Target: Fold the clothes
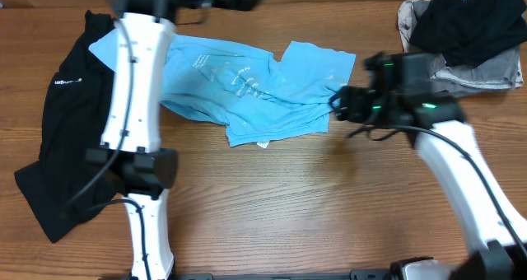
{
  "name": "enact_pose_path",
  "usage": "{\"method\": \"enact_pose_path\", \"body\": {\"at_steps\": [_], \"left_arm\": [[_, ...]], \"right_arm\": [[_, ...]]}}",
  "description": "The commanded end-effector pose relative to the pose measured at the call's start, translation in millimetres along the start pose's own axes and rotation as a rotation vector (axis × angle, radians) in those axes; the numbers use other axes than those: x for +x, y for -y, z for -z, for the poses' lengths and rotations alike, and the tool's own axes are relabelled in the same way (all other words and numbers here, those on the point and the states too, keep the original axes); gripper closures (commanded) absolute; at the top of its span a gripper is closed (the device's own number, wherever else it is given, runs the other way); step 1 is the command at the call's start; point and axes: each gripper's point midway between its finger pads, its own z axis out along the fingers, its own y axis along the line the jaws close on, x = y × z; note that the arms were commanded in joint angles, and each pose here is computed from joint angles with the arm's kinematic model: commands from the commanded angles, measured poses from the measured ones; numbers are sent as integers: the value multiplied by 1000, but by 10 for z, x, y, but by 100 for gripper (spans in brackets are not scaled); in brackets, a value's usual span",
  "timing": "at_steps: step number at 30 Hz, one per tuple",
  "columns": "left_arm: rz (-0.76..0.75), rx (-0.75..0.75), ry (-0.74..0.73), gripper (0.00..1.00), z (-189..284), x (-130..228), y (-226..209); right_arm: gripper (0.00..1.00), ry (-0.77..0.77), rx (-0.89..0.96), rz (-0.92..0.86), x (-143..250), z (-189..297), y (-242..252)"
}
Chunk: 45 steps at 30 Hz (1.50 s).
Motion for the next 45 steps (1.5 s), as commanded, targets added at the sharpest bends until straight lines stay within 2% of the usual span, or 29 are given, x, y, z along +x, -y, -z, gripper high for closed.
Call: {"method": "enact_pose_path", "body": {"at_steps": [1, 5, 9, 22, 24, 25, 26, 27, 30, 37, 41, 45], "left_arm": [[-54, -173, -18, 0, 211, 41, -382], [-20, -419, -90, 0, 473, 221, -977], [8, -596, -144, 0, 679, 356, -1312], [35, -643, -155, 0, 735, 401, -1500], [33, -643, -151, 0, 732, 392, -1502], [33, -643, -150, 0, 731, 388, -1503], [32, -644, -149, 0, 731, 386, -1504], [32, -643, -149, 0, 730, 386, -1504], [33, -641, -150, 0, 728, 390, -1500], [37, -632, -159, 0, 718, 412, -1485], [41, -630, -174, 0, 718, 450, -1475], [52, -601, -200, 0, 691, 518, -1432]], "right_arm": [[26, -40, 172, -3, 93, -342, 207], [31, -94, 208, 14, 202, -708, 247], [38, -124, 226, 18, 264, -1005, 331], [43, -209, 291, 43, 530, -1419, 485], [49, -212, 301, 53, 548, -1420, 473], [57, -218, 301, 55, 566, -1419, 465], [70, -226, 305, 52, 588, -1413, 468], [80, -237, 311, 39, 618, -1403, 480], [95, -273, 337, -16, 697, -1321, 523], [96, -227, 365, -122, 387, -711, 696], [96, -164, 382, -155, 148, -290, 966], [96, -150, 393, -191, 92, -26, 1327]]}}
